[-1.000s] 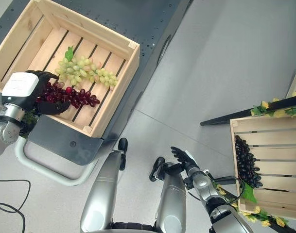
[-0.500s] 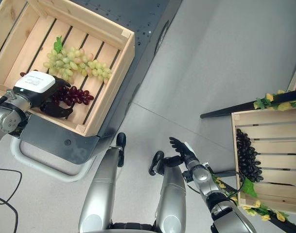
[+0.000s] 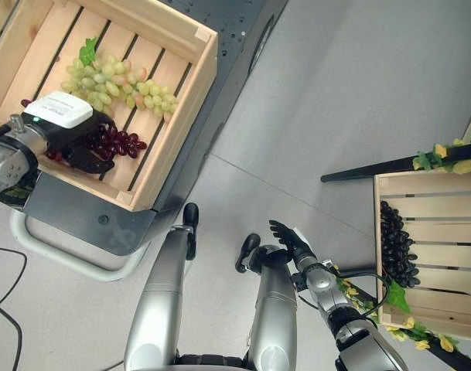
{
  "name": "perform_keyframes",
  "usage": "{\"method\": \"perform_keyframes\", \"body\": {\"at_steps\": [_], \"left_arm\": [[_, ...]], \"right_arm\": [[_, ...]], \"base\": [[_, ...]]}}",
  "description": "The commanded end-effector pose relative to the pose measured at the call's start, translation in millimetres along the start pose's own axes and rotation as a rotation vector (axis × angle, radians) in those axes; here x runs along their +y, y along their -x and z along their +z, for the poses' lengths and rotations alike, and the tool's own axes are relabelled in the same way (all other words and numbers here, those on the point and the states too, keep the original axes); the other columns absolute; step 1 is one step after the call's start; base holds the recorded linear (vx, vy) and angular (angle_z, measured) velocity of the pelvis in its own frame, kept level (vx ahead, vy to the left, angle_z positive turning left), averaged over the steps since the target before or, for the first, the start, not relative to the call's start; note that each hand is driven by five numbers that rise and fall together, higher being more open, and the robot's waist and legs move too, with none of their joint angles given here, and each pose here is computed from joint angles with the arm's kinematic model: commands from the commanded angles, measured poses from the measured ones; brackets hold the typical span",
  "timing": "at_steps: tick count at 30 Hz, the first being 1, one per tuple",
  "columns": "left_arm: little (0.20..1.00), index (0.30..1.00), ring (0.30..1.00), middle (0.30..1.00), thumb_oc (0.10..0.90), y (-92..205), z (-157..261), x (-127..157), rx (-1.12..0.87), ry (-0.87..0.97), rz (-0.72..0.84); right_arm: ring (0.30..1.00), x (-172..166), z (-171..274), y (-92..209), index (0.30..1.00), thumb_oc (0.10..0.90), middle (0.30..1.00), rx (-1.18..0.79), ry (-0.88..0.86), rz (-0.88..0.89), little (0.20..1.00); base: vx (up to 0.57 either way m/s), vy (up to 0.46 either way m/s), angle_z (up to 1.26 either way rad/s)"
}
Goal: Pick up the fruits from the basket on one side to the basket on the other side
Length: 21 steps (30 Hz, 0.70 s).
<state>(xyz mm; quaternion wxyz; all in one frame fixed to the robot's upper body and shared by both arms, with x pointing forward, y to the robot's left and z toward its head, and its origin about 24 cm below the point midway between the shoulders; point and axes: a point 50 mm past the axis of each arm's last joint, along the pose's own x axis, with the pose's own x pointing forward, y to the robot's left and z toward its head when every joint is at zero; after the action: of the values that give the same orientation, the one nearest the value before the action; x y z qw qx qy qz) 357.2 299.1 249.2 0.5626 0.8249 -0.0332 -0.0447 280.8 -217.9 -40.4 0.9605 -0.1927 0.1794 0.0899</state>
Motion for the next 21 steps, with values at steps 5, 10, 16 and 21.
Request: {"method": "perform_keyframes", "body": {"at_steps": [5, 10, 16, 21], "left_arm": [[0.3, 0.3, 0.3, 0.3, 0.4, 11.8, -42.4, -15.5, 0.284, -0.1, -0.23], [0.3, 0.3, 0.3, 0.3, 0.4, 11.3, -41.8, -11.4, 0.285, -0.143, -0.215], [0.3, 0.3, 0.3, 0.3, 0.4, 15.8, -46.3, -16.6, 0.27, -0.169, -0.198], [0.3, 0.3, 0.3, 0.3, 0.4, 22.7, -47.7, -35.9, 0.239, -0.143, -0.213]], "right_arm": [[0.9, -33.1, 3.4, 11.1, 0.9, 0.8, 0.9, -0.088, -0.038, -0.119, 0.9], [0.9, -31.7, 6.6, 10.7, 0.9, 0.8, 0.9, -0.115, -0.052, -0.11, 0.9], [0.9, -24.9, 10.2, 9.9, 0.9, 0.8, 0.9, -0.139, -0.054, -0.085, 0.9], [0.9, -24.0, 10.9, 10.6, 0.9, 0.8, 0.9, -0.144, -0.06, -0.089, 0.9]], "base": [[0.0, 0.0, 0.0], [-0.01, -0.03, -0.01], [-0.02, -0.053, 0.01], [0.0, -0.027, -0.03]]}}
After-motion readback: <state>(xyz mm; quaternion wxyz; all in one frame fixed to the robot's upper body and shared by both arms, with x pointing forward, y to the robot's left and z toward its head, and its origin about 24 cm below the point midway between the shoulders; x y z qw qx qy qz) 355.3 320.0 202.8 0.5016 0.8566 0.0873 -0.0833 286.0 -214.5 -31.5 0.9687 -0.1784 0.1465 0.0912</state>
